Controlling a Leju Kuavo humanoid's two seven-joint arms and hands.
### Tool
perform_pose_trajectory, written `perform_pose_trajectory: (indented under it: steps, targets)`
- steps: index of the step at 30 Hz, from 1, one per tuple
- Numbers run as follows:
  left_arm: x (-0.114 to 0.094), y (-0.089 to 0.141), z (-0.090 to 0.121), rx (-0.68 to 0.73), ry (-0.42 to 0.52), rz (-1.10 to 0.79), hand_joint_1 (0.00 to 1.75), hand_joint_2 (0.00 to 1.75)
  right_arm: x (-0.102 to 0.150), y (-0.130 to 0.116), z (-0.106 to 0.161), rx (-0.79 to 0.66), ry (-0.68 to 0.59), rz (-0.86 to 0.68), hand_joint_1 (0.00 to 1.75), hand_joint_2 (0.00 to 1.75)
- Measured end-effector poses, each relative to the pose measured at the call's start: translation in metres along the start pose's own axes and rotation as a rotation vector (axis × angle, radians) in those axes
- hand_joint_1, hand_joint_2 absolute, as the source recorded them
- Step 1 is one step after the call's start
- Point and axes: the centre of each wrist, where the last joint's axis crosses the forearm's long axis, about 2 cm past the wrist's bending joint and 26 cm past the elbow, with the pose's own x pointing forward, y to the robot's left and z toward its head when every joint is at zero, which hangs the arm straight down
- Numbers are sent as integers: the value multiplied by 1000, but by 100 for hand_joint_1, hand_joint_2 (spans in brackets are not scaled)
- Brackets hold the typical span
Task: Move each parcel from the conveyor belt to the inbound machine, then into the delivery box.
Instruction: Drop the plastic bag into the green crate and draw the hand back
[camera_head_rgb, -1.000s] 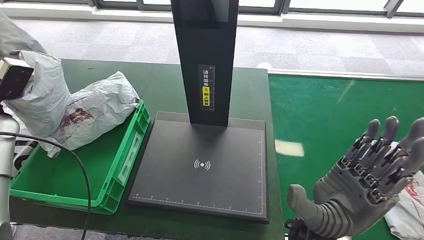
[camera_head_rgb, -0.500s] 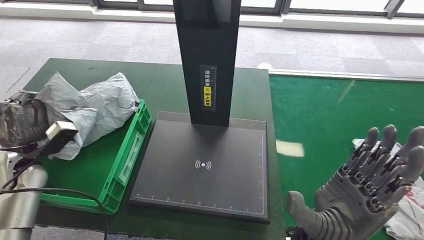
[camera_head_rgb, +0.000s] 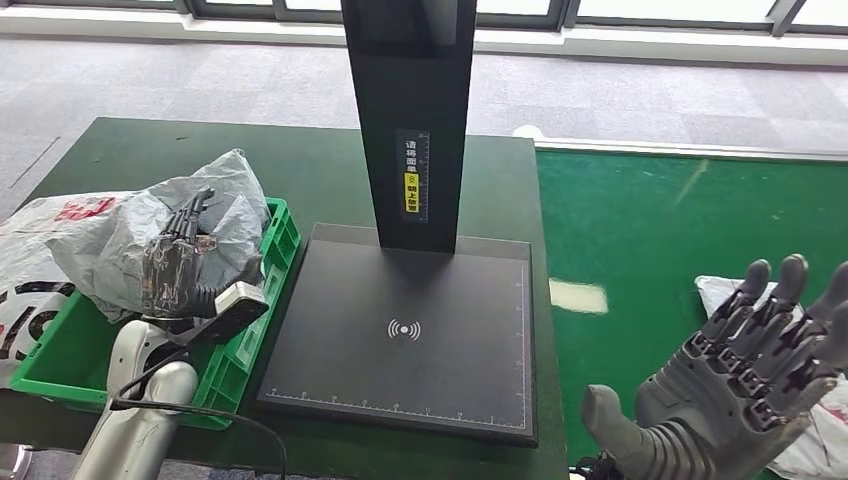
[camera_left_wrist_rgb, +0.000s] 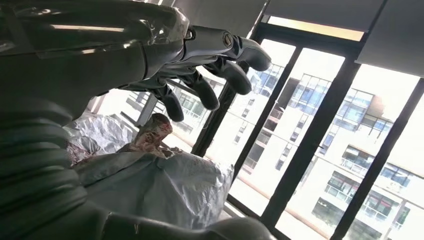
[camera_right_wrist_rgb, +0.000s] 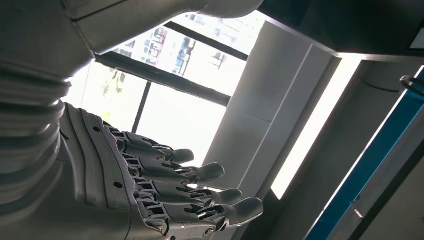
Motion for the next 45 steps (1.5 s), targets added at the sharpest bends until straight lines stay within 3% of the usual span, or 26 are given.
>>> perform_pose_trajectory:
  steps: [7, 16, 21, 28, 31, 35, 40, 45]
  targets:
    - [8, -6, 1, 7, 10, 100, 0, 0, -1, 1, 0, -6, 5, -8, 0, 175]
    - [17, -24, 10, 289, 128, 246, 0, 0, -12, 4, 7, 43, 4, 41, 0, 175]
    - [31, -35, 26, 327, 168, 399, 0, 0, -32, -1, 31, 175, 23, 176, 0, 175]
    - [59, -46, 41, 337, 145, 555, 0, 0, -63, -15, 68, 344, 121, 354, 0, 175]
    - [72, -50, 41, 341, 97, 658, 0, 0, -72, -15, 81, 437, 243, 459, 0, 175]
    - [98, -54, 42, 351, 18, 828, 0, 0, -98, -22, 96, 555, 422, 579, 0, 175]
    - [126, -54, 42, 324, -39, 979, 0, 0, -142, -40, 106, 770, 452, 680, 0, 175]
    - [138, -47, 43, 346, -66, 1028, 0, 0, -190, -74, 104, 904, 481, 818, 0, 175]
